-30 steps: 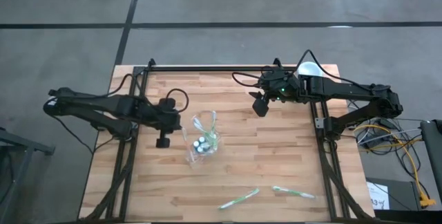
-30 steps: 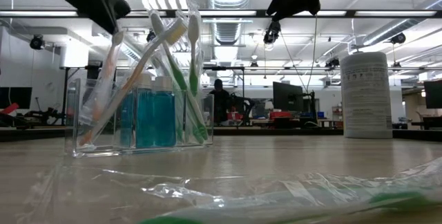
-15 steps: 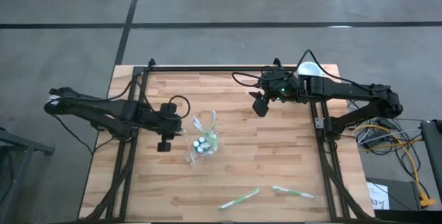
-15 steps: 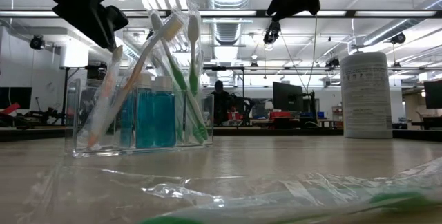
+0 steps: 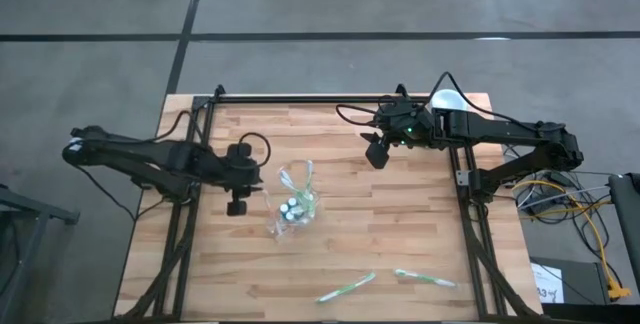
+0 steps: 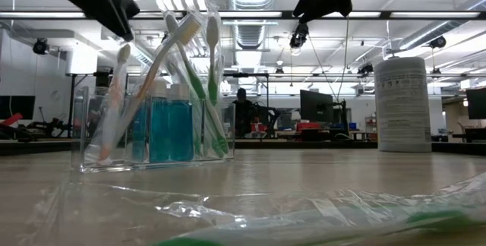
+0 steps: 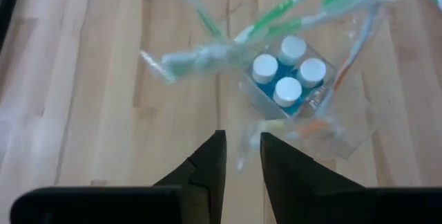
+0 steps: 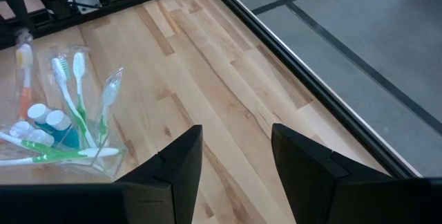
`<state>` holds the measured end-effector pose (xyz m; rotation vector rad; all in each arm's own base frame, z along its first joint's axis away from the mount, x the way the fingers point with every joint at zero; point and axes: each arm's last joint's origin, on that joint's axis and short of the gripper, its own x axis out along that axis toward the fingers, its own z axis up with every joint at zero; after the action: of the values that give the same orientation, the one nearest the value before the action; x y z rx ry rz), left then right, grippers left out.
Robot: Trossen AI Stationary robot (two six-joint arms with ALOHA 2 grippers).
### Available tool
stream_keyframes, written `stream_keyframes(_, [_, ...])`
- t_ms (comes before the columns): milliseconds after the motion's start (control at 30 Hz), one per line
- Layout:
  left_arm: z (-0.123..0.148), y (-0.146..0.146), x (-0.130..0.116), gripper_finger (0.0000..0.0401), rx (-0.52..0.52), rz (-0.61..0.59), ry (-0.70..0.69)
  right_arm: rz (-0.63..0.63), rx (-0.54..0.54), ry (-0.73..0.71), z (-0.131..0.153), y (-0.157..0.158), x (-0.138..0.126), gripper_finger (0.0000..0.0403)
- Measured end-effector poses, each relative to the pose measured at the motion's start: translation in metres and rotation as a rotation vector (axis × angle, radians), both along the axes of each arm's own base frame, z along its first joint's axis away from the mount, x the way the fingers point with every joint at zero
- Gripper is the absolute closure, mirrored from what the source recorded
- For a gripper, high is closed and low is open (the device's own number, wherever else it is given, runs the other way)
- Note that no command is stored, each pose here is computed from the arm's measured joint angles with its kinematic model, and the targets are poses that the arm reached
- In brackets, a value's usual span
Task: Pick & Place toothbrushing station
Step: Put the green toothbrush into the transparent organizer
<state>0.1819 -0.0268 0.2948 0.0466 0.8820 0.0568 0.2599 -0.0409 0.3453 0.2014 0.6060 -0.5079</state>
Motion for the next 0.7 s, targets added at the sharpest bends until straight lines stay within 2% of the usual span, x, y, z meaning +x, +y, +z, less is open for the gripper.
stream_keyframes(100, [0.006, 0.001, -0.003, 0.0296, -0.012, 0.029, 0.015, 0.000, 0.000, 0.000, 0.000, 0.000, 0.000, 0.0234])
stream_keyframes(333, [0.017, 0.003, -0.009, 0.0233, 0.017, 0.066, 0.031, 0.000, 0.000, 0.000, 0.000, 0.000, 0.000, 0.0234])
stream_keyframes(567, [0.051, 0.005, -0.012, 0.0220, 0.020, 0.115, -0.108, 0.000, 0.000, 0.000, 0.000, 0.000, 0.000, 0.0234])
stream_keyframes(700, [0.072, 0.007, -0.018, 0.0222, 0.020, 0.133, -0.249, 0.000, 0.000, 0.000, 0.000, 0.000, 0.000, 0.0234])
